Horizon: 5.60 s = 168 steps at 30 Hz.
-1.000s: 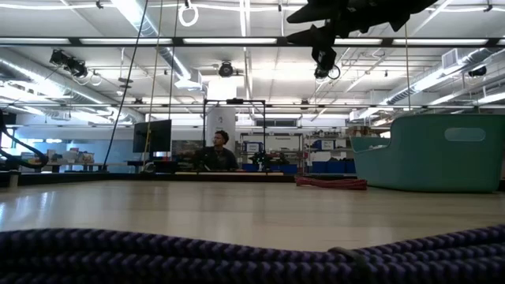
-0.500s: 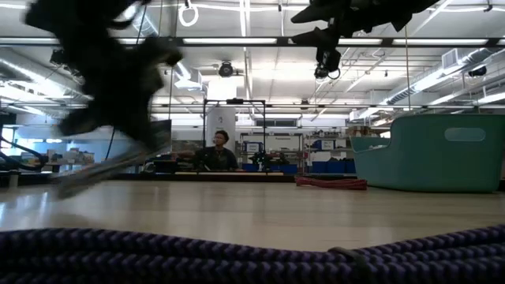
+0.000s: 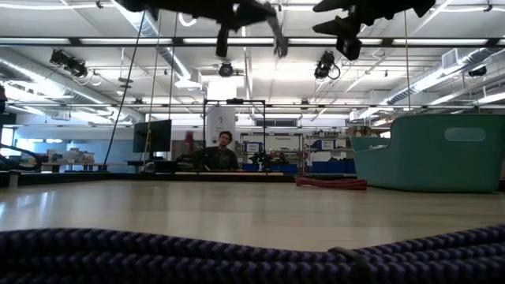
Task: Pick and place USB-C Cables
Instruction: Put the white charger cable into the green bin, then put the pink charger cable into the green bin
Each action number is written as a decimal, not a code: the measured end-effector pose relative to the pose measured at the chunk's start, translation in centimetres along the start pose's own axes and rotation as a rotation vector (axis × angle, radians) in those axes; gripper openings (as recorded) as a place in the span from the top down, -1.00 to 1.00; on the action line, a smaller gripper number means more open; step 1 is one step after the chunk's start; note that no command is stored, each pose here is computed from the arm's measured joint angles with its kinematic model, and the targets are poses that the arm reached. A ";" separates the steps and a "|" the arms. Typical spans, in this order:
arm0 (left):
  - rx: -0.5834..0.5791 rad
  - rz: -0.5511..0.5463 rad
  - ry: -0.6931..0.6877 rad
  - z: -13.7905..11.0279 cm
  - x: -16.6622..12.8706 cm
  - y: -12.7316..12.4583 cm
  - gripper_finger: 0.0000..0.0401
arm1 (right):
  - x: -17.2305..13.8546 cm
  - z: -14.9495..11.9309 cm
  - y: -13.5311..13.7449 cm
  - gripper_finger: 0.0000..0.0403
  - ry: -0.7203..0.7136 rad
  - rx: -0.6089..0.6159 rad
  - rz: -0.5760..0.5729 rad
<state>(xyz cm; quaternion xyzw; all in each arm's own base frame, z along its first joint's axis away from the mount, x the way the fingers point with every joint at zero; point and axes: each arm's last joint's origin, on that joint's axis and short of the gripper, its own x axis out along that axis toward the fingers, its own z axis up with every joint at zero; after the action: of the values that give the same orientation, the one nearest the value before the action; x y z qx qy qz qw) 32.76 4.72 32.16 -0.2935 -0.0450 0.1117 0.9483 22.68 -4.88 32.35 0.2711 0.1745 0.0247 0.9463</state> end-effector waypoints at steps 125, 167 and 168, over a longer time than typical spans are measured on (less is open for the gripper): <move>0.323 0.419 0.663 1.7 -7.6 -4.5 0.39 | 5.2 4.5 -7.3 0.36 -0.003 -0.032 -0.331; 0.286 0.548 0.596 1.5 -8.5 -4.9 0.39 | 10.7 1.4 -13.6 0.81 0.430 0.082 -0.788; 0.294 0.562 0.582 1.5 -8.5 -4.9 0.39 | 9.9 2.2 -12.3 0.81 0.385 0.056 -0.782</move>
<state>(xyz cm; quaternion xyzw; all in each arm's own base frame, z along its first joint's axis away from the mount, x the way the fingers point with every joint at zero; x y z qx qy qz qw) 25.22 -0.37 35.99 -0.1752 0.3226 0.2836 0.8859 32.13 -15.03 24.54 0.2005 0.4379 -0.2903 0.8269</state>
